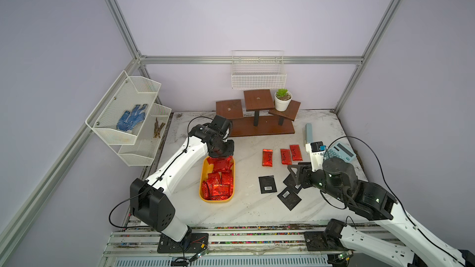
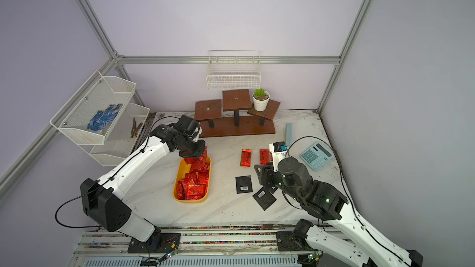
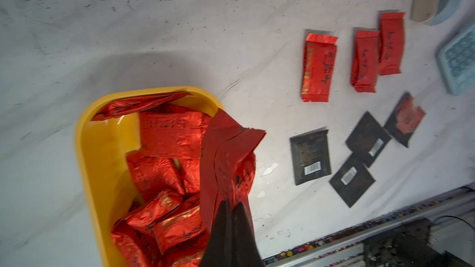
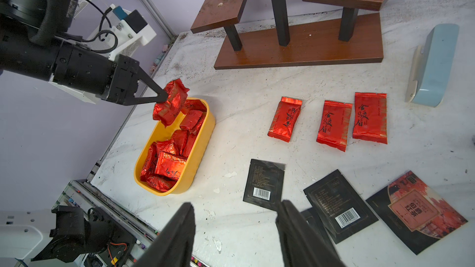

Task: Take the tea bags out of the storage box
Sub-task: Place the tea bag at the center of the board.

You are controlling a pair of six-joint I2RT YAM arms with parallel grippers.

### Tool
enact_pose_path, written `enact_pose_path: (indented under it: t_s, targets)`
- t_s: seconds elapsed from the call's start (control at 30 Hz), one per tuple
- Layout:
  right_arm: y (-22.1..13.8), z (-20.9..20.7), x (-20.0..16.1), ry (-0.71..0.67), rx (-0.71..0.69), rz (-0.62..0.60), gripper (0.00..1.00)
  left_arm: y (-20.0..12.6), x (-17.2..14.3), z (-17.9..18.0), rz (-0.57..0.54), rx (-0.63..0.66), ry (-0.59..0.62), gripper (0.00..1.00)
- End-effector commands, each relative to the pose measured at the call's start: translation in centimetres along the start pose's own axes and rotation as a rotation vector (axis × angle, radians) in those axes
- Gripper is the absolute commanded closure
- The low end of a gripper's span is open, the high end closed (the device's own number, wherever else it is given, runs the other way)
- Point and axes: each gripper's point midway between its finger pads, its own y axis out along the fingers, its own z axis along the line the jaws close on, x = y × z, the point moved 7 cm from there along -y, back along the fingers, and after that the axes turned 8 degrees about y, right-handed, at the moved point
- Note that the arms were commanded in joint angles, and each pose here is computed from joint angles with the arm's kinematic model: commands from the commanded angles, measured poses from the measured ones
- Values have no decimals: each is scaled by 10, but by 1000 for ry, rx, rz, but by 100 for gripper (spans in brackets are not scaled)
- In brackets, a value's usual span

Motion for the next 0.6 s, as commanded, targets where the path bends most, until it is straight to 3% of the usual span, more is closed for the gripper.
enact_pose_path:
  t_s: [0.0,0.27,0.57]
  targets:
    - [-10,-8,-1,-7,-28,-11,43,5,28,-31,-86,-229,-41,100]
    - [-26,-17,-3,15,-48,-30,42,70,62,-49,-87,-315,-96,100]
    - [-33,-23,-6,35,-61,-26,41,138,90,-47,-44,-41,-80,100]
